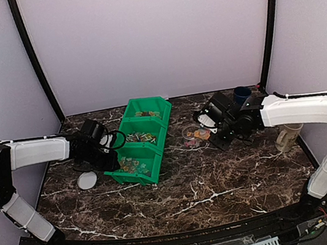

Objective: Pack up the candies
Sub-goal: Place the fake candies in the packing bottle.

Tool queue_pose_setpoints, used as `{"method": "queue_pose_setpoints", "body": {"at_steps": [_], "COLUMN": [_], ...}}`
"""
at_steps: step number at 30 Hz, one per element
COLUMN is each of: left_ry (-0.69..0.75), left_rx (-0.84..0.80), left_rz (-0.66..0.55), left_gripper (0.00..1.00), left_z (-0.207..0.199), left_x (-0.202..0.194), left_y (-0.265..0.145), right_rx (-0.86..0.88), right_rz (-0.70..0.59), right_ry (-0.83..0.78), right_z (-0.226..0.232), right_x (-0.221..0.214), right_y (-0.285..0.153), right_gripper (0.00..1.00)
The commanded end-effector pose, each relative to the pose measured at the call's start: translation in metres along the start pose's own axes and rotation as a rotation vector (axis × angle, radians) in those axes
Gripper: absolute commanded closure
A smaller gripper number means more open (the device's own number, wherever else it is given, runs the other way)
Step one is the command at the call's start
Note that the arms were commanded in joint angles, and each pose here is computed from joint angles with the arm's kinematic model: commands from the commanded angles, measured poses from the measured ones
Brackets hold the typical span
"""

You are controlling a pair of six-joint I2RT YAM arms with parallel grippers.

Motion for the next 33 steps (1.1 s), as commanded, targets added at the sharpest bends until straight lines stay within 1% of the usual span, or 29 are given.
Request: {"method": "queue_pose_setpoints", "body": {"at_steps": [1,12,18,33], "left_ry": [0.035,0.036,0.037,0.039], "left_rx": [-0.063,-0.062,-0.062,-0.068], "left_rz": [-0.28,-0.283,-0.283,-0.277], "left_gripper": [1.0,1.0,1.0,1.0], "left_z": [-0.0164,-0.0164,-0.0164,-0.0174], "left_x": [0.0646,0.0649,0.0648,0.0642], "left_y": [-0.0426,-0.0436,-0.0436,-0.0429], "right_rx": [-0.011,0.006,0.002,0.018], "right_rz": [0.004,0.062,0.13,0.213], "right_ry": [-0.002,-0.037,-0.061,-0.111], "right_z": [-0.0063,-0.0083,-0.0077,-0.0082], "right_x": [0.0127,0.0187,0.0131,0.0174], "right_y": [-0.006,-0.0129,-0.0039,-0.0087], "right_gripper": [1.0,1.0,1.0,1.0]}}
Point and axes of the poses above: each gripper's point midway between its finger pads, its own y axis out along the fingers, its own z axis along the line the jaws close on, x = y × z, the point moved 3 cm from there along -y, back along the fingers, and after that the axes turned 12 degrees about y, right-handed, at the moved point
